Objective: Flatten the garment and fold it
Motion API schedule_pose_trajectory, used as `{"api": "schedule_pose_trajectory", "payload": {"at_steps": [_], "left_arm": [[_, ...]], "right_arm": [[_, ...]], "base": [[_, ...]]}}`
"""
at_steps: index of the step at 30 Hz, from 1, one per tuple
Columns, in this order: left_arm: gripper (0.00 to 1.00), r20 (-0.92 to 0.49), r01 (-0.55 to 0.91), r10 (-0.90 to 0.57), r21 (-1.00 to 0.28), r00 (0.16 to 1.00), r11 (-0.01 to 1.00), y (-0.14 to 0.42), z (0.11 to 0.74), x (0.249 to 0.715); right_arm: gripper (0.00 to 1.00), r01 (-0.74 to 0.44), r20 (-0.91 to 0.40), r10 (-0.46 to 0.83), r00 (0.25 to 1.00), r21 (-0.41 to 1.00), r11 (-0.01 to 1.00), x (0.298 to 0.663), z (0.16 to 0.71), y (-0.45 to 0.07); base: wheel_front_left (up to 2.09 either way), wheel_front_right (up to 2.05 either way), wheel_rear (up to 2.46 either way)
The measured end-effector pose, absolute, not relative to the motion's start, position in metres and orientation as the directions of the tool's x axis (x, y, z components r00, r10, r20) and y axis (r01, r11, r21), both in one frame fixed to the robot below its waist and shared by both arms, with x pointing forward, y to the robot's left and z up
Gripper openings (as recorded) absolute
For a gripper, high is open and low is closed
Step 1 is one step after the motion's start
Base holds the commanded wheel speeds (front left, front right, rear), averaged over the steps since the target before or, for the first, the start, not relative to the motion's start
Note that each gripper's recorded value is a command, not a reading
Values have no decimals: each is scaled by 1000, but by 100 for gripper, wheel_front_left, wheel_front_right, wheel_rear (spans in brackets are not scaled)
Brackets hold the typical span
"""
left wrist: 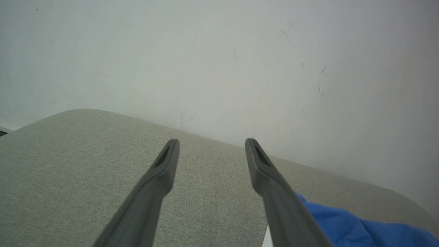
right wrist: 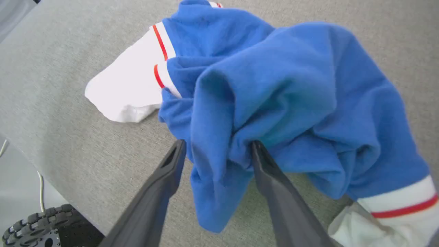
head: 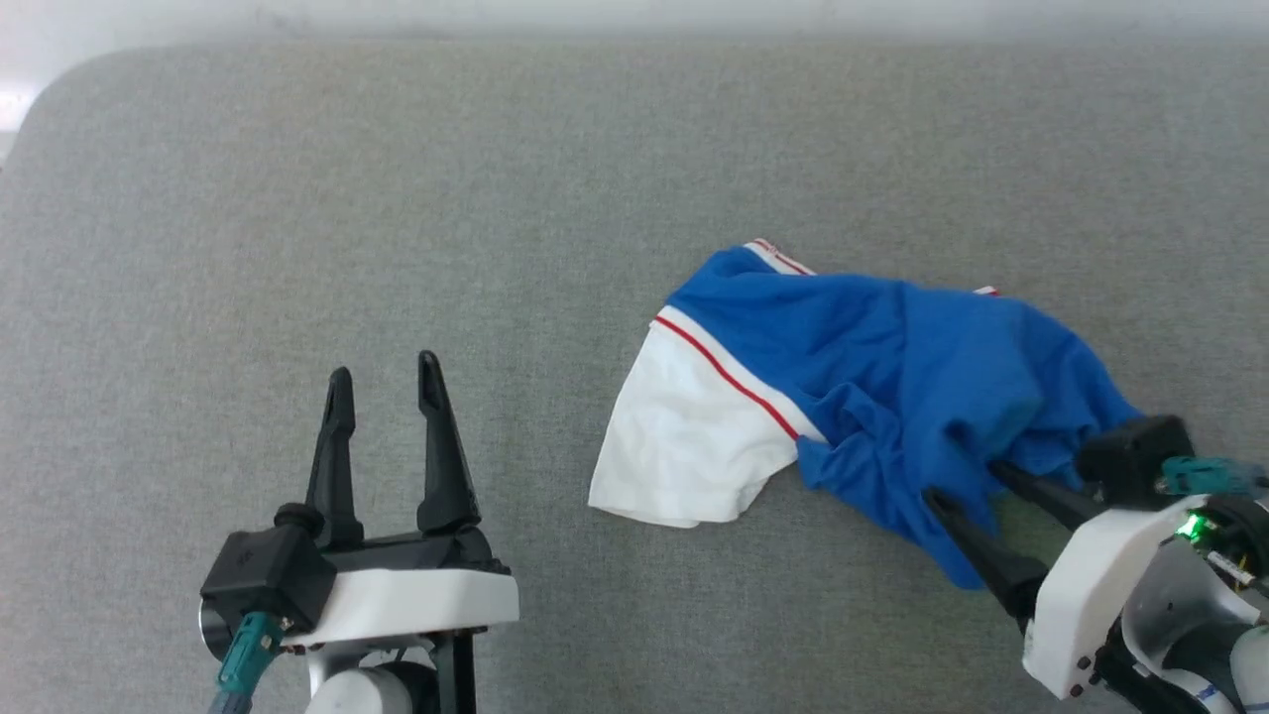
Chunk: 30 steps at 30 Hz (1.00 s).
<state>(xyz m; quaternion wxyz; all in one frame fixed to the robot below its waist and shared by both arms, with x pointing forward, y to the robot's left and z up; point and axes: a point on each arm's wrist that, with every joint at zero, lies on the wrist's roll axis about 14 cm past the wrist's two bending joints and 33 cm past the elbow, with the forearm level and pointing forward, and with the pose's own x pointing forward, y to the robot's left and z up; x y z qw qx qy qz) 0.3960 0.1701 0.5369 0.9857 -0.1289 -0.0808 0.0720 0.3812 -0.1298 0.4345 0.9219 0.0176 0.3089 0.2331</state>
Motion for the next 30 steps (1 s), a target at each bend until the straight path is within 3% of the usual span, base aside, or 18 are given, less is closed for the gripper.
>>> {"api": "schedule_pose_trajectory", "payload": {"at_steps": [4, 7, 11, 15, 19, 25, 30], "left_arm": [[100, 144, -103, 145, -266, 979, 958, 166, 540, 392], [100, 143, -86, 126, -258, 982, 962, 161, 541, 390], [100, 164, -58, 97, -230, 982, 972, 156, 547, 388], [100, 172, -42, 72, -176, 983, 983, 151, 547, 387], [100, 122, -26, 45, -151, 992, 988, 143, 532, 379], [100, -39, 9, -14, -118, 999, 993, 132, 502, 377], [100, -191, 132, -139, -49, 972, 990, 114, 482, 393]], "right_arm": [[100, -413, -401, 474, 784, 233, 880, 387, 481, -123], [100, -357, -280, 419, 864, 245, 901, 390, 513, -138], [100, -210, -46, 222, 974, 187, 960, 394, 561, -179], [100, -37, 171, 24, 985, 75, 996, 387, 592, -213], [100, 30, 181, -39, 983, 54, 998, 374, 573, -221], [100, 39, 144, -52, 988, 89, 995, 370, 550, -222], [100, 36, 142, -49, 989, 87, 996, 377, 546, -221]], "base": [[0, 0, 0], [0, 0, 0], [0, 0, 0], [0, 0, 0], [0, 0, 0], [0, 0, 0], [0, 0, 0]]}}
